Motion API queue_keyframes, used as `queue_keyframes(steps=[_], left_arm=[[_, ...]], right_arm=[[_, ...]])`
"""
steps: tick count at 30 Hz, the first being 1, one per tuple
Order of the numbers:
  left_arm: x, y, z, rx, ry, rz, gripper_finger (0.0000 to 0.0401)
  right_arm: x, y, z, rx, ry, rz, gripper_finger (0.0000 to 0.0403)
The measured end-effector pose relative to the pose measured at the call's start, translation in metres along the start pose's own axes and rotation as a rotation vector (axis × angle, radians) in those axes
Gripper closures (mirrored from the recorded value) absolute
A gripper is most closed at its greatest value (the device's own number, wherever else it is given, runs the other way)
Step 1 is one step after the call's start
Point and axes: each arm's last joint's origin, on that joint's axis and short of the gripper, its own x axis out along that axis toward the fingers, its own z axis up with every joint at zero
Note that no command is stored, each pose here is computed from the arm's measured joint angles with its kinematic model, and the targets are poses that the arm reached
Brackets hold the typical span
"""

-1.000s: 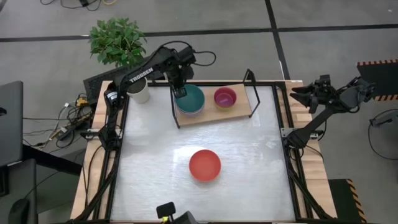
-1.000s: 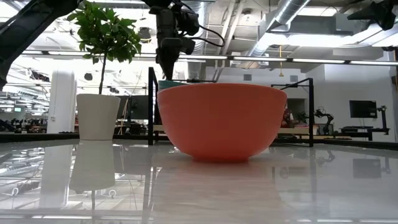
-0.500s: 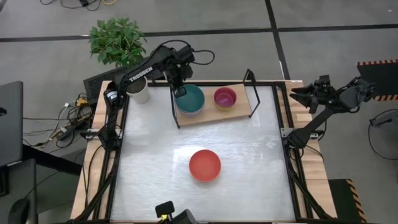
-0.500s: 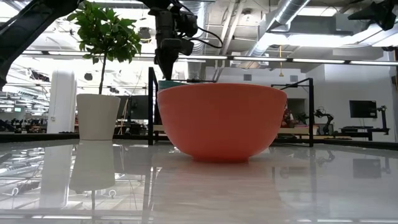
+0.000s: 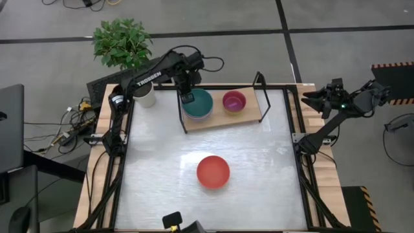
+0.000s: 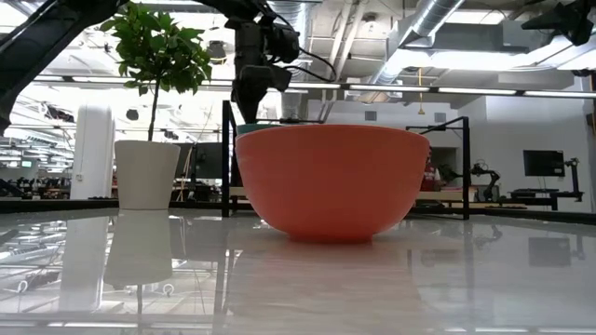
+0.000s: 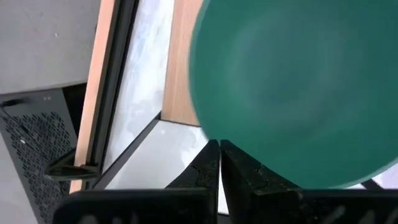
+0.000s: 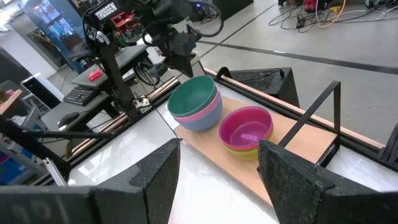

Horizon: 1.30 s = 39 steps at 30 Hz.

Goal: Place and stack bowls onto a shelf
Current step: Stack the big green bowl on top of the big pink bowl on the shelf, then stack the big orange bowl on top of the big green bowl on the shelf

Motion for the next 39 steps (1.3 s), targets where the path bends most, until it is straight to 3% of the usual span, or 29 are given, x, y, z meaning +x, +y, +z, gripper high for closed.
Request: queue_keyframes(steps=[5, 9, 12, 19, 23, 30, 39], left_arm=[[-0.022, -0.011, 0.005, -0.02, -0.082, -0.032, 0.0401], [-0.054, -0.035, 0.012, 0.003, -0.227, -0.244, 0.04], [-0.068, -0.063, 0.017, 0.037, -0.287, -0.379, 0.0388], [-0.068, -0.16, 0.016, 0.253, -0.236, -0.482, 0.0324], [-0.07, -0.211, 0.008, 0.306, -0.22, -0.471, 0.0288], [-0.081, -0.275, -0.008, 0.22, -0.255, -0.442, 0.0268], [-0.073, -0.326, -0.032, 0.184, -0.253, -0.336, 0.0268]], right_arm=[[0.0, 0.0, 0.0, -0.003, 0.0, 0.0, 0.0161], [0.0, 0.0, 0.0, -0.003, 0.0, -0.001, 0.0161], [0.0, 0.0, 0.0, -0.003, 0.0, 0.0, 0.0161], [0.0, 0.0, 0.0, -0.003, 0.0, 0.0, 0.0161], [0.0, 0.0, 0.0, -0.003, 0.0, -0.001, 0.0161], [0.0, 0.0, 0.0, -0.039, -0.001, -0.001, 0.0161], [0.0, 0.0, 0.0, -0.056, -0.001, -0.001, 0.0161]])
